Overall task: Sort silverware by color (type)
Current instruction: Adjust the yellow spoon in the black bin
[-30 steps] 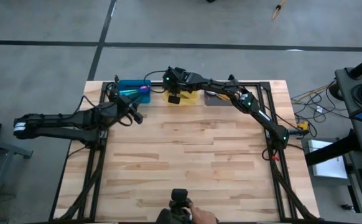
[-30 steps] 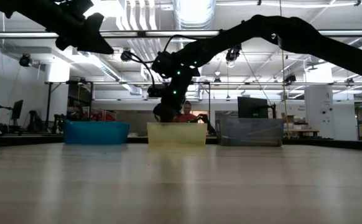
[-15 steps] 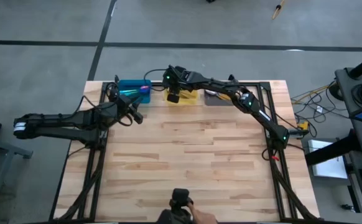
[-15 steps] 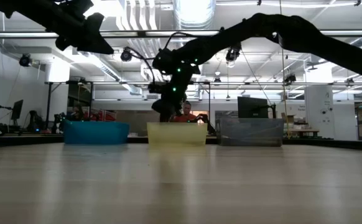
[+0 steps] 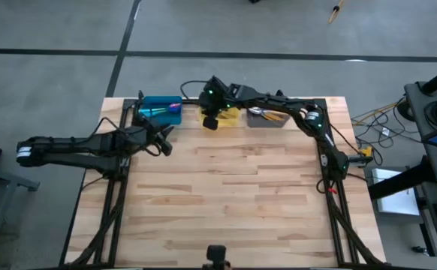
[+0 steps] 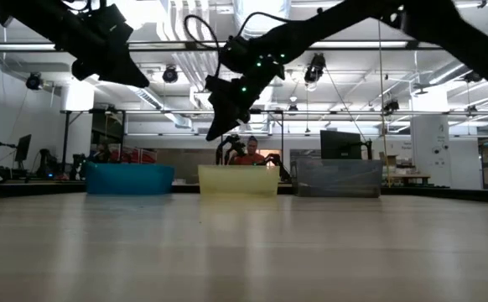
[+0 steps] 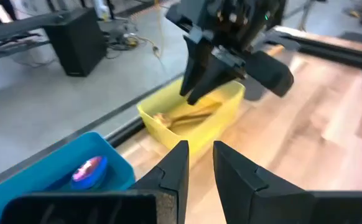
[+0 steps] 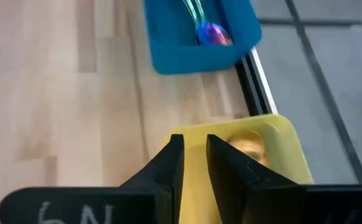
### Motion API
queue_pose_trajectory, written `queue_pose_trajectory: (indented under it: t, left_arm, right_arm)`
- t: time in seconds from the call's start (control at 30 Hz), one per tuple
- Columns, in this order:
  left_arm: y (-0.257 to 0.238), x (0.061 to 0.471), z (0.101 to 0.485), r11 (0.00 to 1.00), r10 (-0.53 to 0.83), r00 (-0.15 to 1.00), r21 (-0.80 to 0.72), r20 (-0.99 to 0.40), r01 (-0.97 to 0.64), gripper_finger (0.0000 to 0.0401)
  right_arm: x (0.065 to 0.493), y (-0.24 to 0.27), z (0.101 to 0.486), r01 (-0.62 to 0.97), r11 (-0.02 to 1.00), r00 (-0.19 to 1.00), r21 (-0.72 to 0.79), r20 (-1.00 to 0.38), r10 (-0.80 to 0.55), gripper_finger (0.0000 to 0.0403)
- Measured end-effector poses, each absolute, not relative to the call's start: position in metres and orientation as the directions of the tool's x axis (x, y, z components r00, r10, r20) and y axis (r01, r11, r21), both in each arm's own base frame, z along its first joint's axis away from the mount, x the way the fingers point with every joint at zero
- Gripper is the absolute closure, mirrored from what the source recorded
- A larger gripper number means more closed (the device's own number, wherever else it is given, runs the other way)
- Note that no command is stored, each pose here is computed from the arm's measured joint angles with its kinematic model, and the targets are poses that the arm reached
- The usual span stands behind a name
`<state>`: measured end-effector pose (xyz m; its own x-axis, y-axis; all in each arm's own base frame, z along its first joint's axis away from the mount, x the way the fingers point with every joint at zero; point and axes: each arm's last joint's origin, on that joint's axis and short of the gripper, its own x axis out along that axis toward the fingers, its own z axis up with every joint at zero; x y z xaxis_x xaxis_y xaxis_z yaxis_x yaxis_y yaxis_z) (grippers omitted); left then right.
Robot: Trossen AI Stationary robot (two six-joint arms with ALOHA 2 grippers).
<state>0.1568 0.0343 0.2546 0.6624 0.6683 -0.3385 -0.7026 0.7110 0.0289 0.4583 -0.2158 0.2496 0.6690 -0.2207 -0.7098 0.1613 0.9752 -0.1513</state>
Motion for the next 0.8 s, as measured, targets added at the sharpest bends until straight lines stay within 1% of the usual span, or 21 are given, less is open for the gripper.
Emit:
queue_pose_trajectory:
  t: [0.17, 0.33, 0.43, 0.57, 0.63, 0.7, 0.8]
  left_arm:
    - [0.029, 0.158, 0.253, 0.759, 0.620, 0.697, 0.052, -0.359, -0.649, 0.0346]
    - [0.023, 0.160, 0.252, 0.855, 0.506, 0.771, 0.110, -0.386, -0.506, 0.0346]
    - [0.021, 0.161, 0.252, 0.904, 0.424, 0.811, 0.130, -0.404, -0.407, 0.0346]
    - [0.020, 0.162, 0.253, 0.912, 0.409, 0.823, 0.143, -0.394, -0.385, 0.0346]
    - [0.021, 0.163, 0.254, 0.911, 0.410, 0.829, 0.134, -0.380, -0.390, 0.0346]
    - [0.021, 0.164, 0.256, 0.910, 0.411, 0.835, 0.117, -0.366, -0.397, 0.0346]
    - [0.021, 0.164, 0.256, 0.904, 0.420, 0.834, 0.085, -0.357, -0.419, 0.0346]
  right_arm:
    - [0.438, -0.188, 0.246, 0.119, 0.980, 0.762, -0.158, -0.619, -0.192, 0.0356]
    - [0.407, -0.162, 0.242, 0.083, 0.980, 0.860, -0.181, -0.484, -0.162, 0.0359]
    - [0.384, -0.152, 0.238, 0.079, 0.978, 0.886, -0.194, -0.436, -0.158, 0.0358]
    - [0.359, -0.142, 0.234, 0.094, 0.975, 0.900, -0.203, -0.402, -0.170, 0.0360]
    - [0.349, -0.139, 0.231, 0.120, 0.973, 0.907, -0.199, -0.375, -0.189, 0.0360]
    - [0.339, -0.136, 0.229, 0.168, 0.964, 0.901, -0.207, -0.365, -0.235, 0.0360]
    - [0.326, -0.135, 0.228, 0.289, 0.926, 0.856, -0.245, -0.367, -0.364, 0.0360]
